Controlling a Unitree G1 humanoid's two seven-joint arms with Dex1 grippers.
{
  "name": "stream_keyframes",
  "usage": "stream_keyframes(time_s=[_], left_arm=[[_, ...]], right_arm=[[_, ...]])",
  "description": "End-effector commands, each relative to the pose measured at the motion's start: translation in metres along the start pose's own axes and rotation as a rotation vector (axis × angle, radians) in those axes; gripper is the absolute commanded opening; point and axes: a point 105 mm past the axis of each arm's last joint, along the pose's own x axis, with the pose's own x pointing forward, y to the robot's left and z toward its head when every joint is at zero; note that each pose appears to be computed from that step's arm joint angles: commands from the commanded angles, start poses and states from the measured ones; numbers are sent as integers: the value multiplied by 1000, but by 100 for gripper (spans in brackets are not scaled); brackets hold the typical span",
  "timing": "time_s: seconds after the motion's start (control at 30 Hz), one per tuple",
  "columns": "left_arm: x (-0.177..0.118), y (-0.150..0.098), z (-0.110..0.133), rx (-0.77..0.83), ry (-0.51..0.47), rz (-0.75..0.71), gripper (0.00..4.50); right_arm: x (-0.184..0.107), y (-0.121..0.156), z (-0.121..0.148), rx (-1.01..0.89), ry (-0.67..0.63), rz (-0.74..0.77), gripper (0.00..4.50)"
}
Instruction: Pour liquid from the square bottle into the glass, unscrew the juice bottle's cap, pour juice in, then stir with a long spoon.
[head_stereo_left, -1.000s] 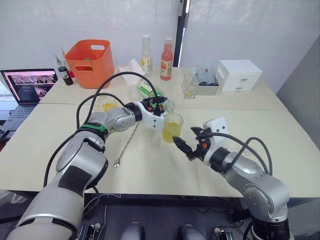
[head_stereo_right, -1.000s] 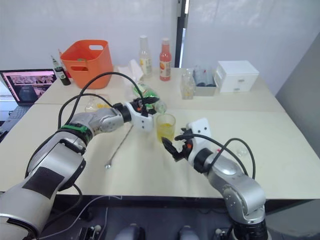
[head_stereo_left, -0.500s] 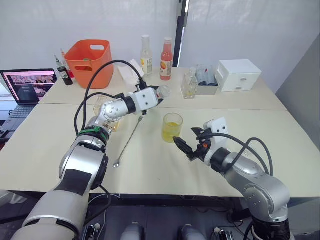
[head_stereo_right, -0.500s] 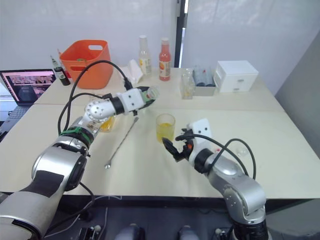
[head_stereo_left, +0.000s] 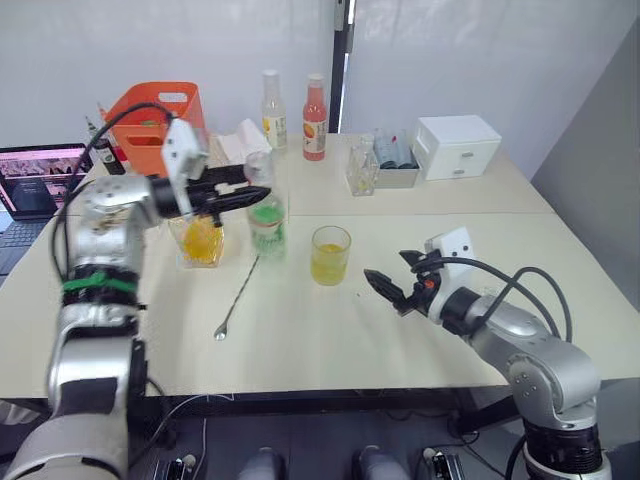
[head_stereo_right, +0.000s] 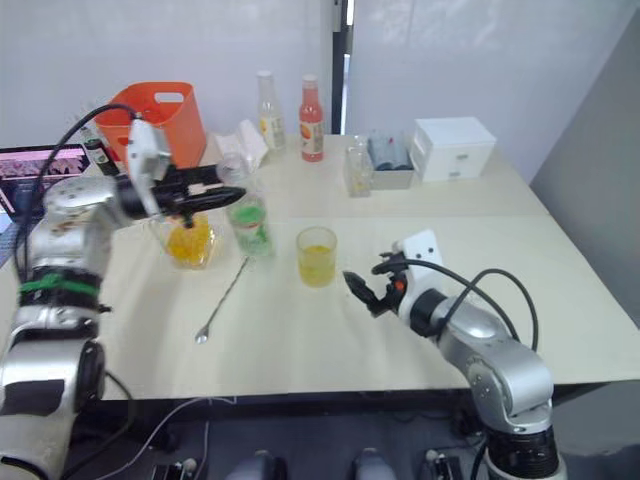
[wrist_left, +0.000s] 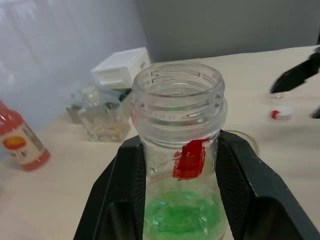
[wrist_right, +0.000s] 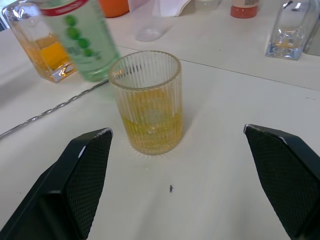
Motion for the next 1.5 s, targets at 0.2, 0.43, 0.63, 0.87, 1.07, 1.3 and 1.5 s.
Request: stream_keyframes(time_s=[0.2, 0.43, 0.63, 0.87, 1.07, 1.3, 1.5], left_arm=[[-74, -22, 26, -115, -30, 135, 160], [-121, -7, 8, -129, 36, 385, 160], [-152, 29, -13, -119, 92, 618, 160], [-151, 68, -19, -82, 61, 751, 160], [-133, 85, -28, -93, 52, 741, 160], [-113, 97, -34, -106, 50, 758, 160], [-101, 101, -34, -110, 40, 759, 160]], right_arm=[[-2, -4, 12, -46, -40, 62, 446], [-15, -20, 8, -73, -31, 60, 446], [-38, -46, -3, -90, 19, -34, 446], [-62, -74, -9, -107, 47, -179, 446], [-57, -61, -7, -105, 32, -137, 446], [-52, -35, -2, -104, 3, -3, 446], [-54, -9, -1, -113, 25, 189, 446]])
